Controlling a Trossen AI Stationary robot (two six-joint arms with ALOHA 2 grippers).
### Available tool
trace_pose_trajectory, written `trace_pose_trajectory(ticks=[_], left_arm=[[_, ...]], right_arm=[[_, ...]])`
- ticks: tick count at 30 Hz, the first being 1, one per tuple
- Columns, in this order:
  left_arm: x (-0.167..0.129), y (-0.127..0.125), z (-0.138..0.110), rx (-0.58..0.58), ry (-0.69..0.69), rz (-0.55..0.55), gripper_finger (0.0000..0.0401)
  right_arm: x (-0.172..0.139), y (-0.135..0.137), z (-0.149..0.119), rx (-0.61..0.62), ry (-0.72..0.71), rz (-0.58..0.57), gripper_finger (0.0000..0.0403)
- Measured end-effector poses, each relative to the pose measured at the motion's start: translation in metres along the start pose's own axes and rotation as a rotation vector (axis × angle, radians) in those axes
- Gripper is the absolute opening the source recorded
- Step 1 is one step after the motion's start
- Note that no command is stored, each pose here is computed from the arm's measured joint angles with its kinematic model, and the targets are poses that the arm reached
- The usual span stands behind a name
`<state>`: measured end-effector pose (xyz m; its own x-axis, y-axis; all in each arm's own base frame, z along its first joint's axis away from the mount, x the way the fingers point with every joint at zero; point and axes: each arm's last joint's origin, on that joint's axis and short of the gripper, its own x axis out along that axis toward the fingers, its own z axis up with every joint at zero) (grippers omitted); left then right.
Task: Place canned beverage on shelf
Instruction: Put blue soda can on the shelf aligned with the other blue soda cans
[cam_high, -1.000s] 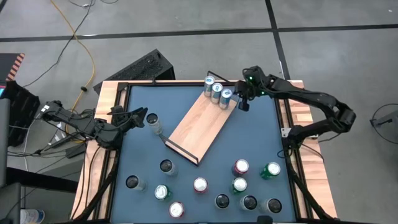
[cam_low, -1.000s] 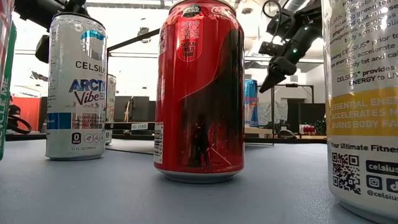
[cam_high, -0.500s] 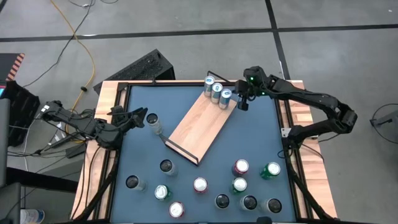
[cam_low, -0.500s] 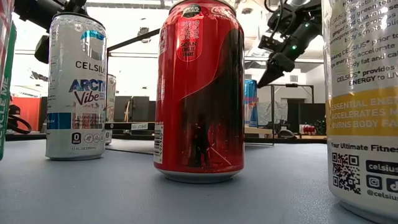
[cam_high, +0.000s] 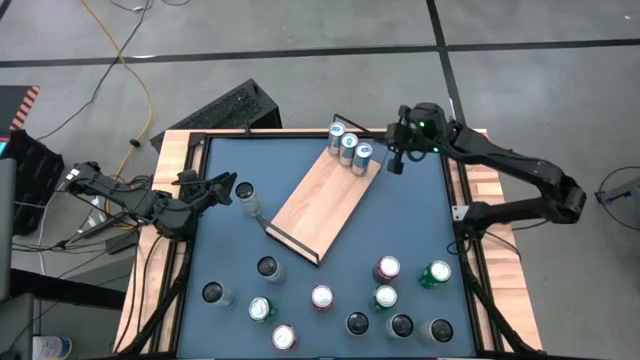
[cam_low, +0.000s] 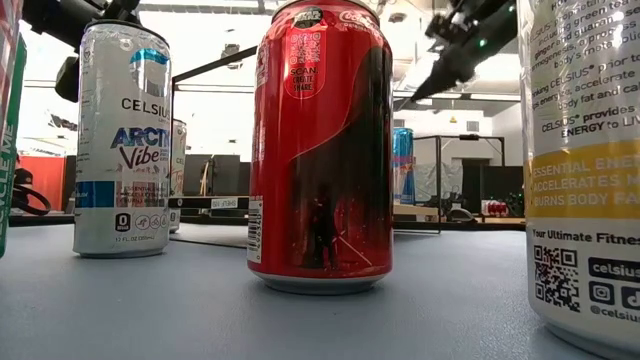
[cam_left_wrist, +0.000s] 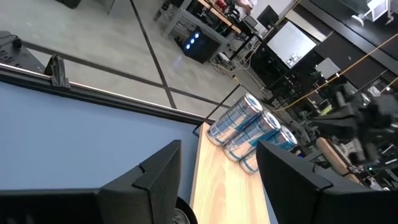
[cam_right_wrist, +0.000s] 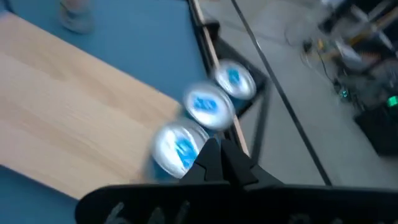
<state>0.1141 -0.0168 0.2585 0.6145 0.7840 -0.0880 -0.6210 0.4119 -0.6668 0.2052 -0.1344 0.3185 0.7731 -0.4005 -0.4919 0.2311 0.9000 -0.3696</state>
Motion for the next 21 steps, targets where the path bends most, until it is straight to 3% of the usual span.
trace_pose_trajectory(ticks=[3, 12, 21], left_arm=[[0.000, 0.000, 0.000, 0.003, -0.010, 0.006, 0.0194], [0.000, 0.002, 0.000, -0.003, -0.026, 0.022, 0.0194], [0.000, 0.002, 0.000, -0.006, -0.018, 0.018, 0.0194]], right_arm=[[-0.002, 0.010, 0.008, -0.026, -0.041, 0.037, 0.0000], [0.025, 0.029, 0.005, -0.045, 0.025, 0.131, 0.0000], [0.032, 0.033, -0.004, -0.054, 0.140, 0.133, 0.0000]])
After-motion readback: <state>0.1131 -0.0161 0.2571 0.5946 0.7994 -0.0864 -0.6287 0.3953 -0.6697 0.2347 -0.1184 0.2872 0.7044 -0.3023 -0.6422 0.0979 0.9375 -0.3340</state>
